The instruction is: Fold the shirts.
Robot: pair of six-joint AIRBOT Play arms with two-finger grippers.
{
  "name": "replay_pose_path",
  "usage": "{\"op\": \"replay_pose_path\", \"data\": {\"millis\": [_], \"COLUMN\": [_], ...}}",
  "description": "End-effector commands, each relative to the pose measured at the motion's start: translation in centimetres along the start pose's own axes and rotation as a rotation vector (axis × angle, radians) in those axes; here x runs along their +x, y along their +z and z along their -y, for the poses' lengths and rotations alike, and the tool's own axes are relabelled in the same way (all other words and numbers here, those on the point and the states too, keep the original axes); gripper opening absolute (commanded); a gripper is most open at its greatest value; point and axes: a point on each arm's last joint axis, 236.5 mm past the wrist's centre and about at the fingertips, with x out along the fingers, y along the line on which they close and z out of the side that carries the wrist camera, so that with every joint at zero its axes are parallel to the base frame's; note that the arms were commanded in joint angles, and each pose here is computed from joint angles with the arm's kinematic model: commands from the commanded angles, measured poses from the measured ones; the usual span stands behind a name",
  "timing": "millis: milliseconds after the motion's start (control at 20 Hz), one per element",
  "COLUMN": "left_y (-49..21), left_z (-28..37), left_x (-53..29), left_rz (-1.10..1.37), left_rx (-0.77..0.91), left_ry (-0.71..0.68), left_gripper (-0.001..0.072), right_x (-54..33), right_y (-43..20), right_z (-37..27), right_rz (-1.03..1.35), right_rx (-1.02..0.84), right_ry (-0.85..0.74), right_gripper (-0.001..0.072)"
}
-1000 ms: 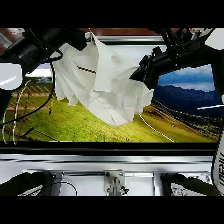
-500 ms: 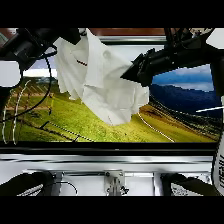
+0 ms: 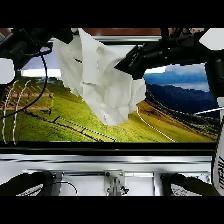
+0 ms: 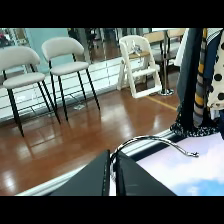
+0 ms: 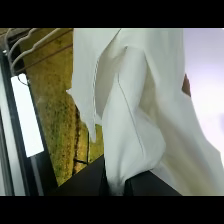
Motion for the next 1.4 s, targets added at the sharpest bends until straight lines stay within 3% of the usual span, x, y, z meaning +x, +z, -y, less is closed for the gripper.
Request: {"op": "replay_pose_path", "data": {"millis": [0, 100, 150, 200, 800, 1050, 1350], "left_y": [-2.0, -2.2, -2.3, -2.7, -1.9, -3.5, -6.1], "left_z": [0.7, 0.4, 0.4, 0.4, -3.3, -2.4, -0.3], "left_x": [-0.1, -0.2, -0.2, -0.2, -2.7, -2.2, 0.5], "left_rz": [-0.082, -0.089, -0.095, -0.109, -0.132, -0.18, -0.21], "left_rx": [-0.007, -0.006, -0.005, -0.032, -0.002, -0.249, -0.39], "left_ry": [-0.041, -0.038, -0.039, -0.042, 0.026, 0.019, -0.005], "left_gripper": [0.0119, 0.0134, 0.0551, 0.072, 0.072, 0.072, 0.072], "right_x": [-0.1, -0.1, -0.1, -0.1, -0.2, -0.2, -0.2], "right_y": [2.0, 2.2, 2.3, 2.4, 2.9, 3.2, 3.2], "right_z": [1.4, 1.5, 1.6, 1.7, 2.2, 1.9, 1.8], "right_rz": [0.084, 0.091, 0.094, 0.099, 0.12, 0.132, 0.132], "right_rx": [0.002, -0.004, -0.005, -0.007, -0.014, -0.016, -0.015], "right_ry": [-0.061, -0.068, -0.072, -0.076, -0.096, -0.084, -0.082], "right_gripper": [0.0066, 0.0066, 0.0067, 0.0066, 0.0066, 0.0066, 0.0066]}}
